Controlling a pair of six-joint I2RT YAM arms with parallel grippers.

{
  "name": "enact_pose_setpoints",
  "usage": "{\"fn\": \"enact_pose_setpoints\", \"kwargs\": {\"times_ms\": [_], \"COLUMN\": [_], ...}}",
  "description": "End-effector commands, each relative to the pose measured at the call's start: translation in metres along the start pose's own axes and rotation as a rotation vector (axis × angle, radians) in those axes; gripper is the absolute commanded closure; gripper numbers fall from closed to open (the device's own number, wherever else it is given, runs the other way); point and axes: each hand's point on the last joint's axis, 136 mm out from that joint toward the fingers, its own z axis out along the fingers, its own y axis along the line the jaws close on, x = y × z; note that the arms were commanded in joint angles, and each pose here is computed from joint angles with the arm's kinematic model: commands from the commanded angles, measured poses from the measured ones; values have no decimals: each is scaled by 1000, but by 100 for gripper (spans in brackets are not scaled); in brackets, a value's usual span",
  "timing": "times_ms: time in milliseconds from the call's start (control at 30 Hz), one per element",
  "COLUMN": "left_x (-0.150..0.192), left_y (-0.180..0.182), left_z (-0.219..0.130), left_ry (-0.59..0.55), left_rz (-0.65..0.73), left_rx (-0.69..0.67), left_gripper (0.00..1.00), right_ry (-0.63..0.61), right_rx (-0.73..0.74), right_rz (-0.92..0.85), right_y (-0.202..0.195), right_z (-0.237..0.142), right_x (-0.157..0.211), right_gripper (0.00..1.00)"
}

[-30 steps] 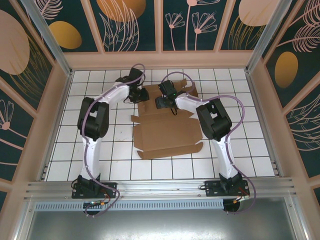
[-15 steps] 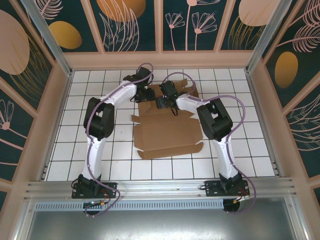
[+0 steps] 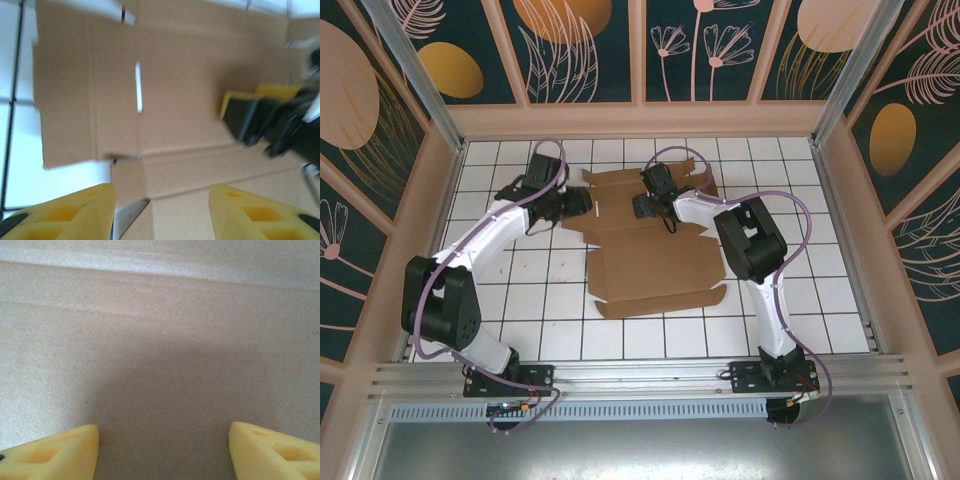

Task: Fold the paper box

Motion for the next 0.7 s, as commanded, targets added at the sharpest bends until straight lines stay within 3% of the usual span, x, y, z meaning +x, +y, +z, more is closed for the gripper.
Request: {"fn": "enact_pose_setpoints", "kwargs": {"times_ms": [0, 233, 467, 667], "left_x": [23, 40, 49, 45], "left_y": [9, 31, 35, 14], "left_z": [28, 74, 90, 90], "left_ry": [70, 148, 171, 161], "left_rz": [-24, -49, -42, -31], "left_rx": [4, -88, -118, -50], "left_gripper": [48, 48, 52, 65], "right_ry": [304, 312, 312, 320], "right_rx": [27, 40, 49, 54], "right_rz": [9, 5, 5, -3], "right_y": [-12, -14, -18, -19], "right_z": [16, 17, 16, 19], "right_x": [99, 100, 99, 101], "right_gripper": [32, 33, 36, 38]}}
